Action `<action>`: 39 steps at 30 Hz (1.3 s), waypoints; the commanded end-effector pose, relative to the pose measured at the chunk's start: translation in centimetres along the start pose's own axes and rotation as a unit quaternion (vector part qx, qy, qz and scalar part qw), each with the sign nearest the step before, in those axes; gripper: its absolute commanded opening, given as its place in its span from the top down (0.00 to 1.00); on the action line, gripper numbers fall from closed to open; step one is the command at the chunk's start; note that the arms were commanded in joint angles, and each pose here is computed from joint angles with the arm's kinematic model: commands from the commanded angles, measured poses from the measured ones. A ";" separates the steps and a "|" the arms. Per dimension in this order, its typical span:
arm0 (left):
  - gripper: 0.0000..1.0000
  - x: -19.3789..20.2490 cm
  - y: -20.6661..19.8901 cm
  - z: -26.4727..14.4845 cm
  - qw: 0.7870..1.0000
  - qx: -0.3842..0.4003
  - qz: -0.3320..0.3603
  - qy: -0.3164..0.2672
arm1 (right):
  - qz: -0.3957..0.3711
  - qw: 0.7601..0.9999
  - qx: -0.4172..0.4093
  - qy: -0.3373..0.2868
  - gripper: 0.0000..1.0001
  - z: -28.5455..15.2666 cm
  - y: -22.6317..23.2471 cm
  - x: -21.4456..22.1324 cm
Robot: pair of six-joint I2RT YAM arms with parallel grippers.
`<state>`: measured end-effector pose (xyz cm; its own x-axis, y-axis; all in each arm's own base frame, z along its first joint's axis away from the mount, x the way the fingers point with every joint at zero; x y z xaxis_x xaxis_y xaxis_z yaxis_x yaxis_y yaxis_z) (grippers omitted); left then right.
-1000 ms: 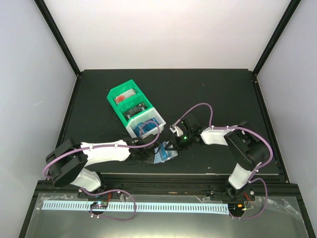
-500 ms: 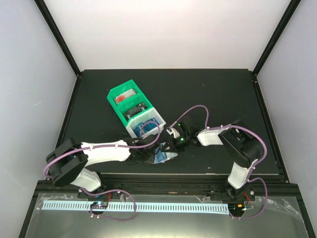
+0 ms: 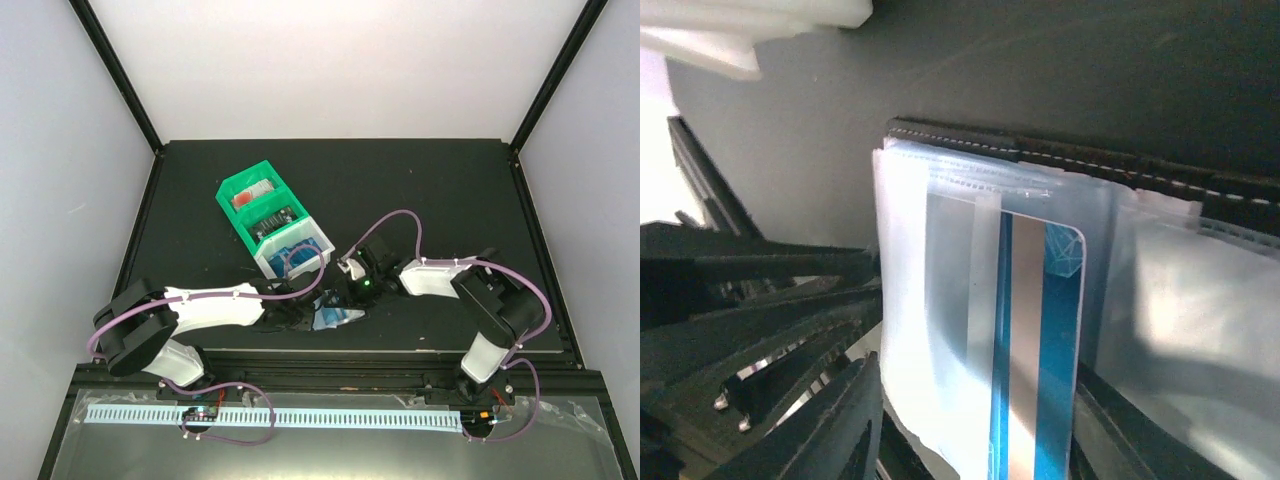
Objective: Put the credit cards into the card holder
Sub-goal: Insert the credit card into the card holder.
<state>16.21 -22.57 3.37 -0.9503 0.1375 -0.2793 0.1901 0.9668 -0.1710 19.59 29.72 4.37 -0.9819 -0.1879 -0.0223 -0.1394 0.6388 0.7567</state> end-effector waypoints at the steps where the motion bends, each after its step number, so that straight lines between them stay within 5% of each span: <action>1: 0.81 0.5 -0.3 0.4 1.000 0.002 0.010 0.011 | 0.008 0.998 0.061 -0.019 0.50 -1.0 -1.2 -0.1; 14: 0.81 0.2 -0.9 0.2 1.000 0.019 0.024 0.006 | 0.001 0.990 0.133 -0.040 0.39 -2.9 -1.2 -0.2; 28: 0.81 0.1 -1.9 0.4 0.999 0.040 0.035 0.008 | -0.030 0.993 0.113 -0.002 0.68 -1.3 0.4 0.9; 39: 0.83 0.1 -2.4 0.4 0.998 0.048 0.041 0.008 | -0.047 0.992 0.119 0.013 0.75 -0.5 0.9 1.3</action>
<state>15.92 -23.96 3.38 -0.9389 0.1999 -0.2803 0.2647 0.9398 -0.2164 18.33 28.78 4.85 -0.9694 -0.2403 -0.0496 -0.2260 0.7955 0.5622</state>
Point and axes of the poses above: each gripper's point midway between its finger pads, its own z axis out along the fingers, its own y axis along the line the jaws close on, x = y × z, the point moved 2 cm from there along -z, back along the fingers, and after that the axes turned 4 degrees about z, right-handed, at the moved point
